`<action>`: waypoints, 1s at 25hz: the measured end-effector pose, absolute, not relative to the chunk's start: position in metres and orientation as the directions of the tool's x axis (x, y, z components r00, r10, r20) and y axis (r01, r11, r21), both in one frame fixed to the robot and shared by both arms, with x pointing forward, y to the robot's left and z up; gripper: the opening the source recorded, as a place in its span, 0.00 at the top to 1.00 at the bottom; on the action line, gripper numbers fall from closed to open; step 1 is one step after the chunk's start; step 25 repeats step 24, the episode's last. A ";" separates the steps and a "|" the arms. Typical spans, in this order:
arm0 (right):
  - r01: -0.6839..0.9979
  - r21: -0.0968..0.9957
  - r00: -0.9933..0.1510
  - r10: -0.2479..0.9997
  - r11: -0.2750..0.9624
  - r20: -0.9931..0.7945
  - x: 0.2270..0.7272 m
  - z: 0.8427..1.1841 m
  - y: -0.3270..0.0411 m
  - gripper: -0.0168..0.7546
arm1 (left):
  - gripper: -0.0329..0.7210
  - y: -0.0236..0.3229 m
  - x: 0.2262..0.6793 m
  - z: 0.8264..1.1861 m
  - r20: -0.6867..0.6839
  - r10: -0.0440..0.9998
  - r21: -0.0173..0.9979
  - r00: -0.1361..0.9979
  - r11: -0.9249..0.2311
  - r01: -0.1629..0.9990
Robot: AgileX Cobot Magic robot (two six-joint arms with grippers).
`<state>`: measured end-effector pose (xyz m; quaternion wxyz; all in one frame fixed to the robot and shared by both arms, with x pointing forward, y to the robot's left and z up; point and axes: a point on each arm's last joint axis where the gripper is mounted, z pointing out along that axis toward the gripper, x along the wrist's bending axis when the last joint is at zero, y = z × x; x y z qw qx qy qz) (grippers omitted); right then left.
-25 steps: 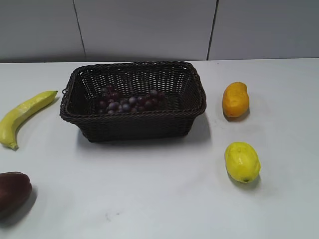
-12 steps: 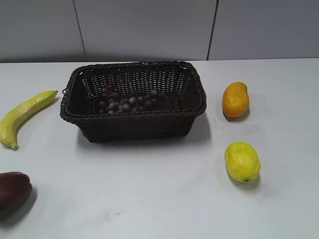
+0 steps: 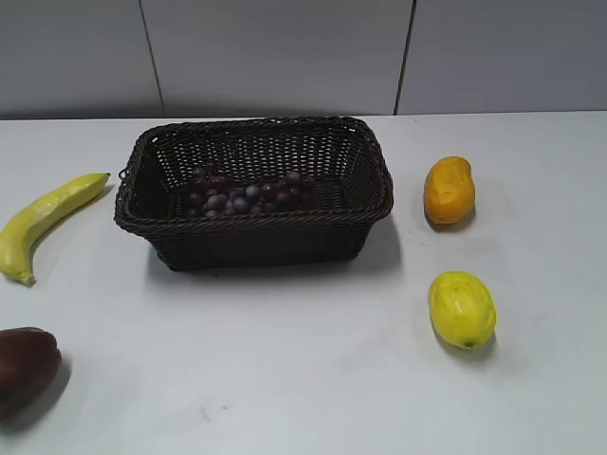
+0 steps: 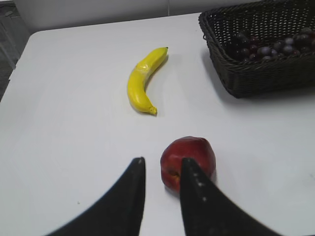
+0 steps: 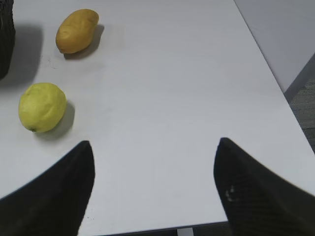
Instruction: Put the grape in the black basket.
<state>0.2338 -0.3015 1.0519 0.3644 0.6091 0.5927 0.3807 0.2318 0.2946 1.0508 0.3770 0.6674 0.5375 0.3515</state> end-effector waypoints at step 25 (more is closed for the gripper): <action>0.442 0.897 0.003 0.999 -0.031 0.033 0.234 1.052 -0.301 0.24 | 0.65 0.295 0.232 1.051 0.064 0.982 0.881 0.175 -0.138 0.452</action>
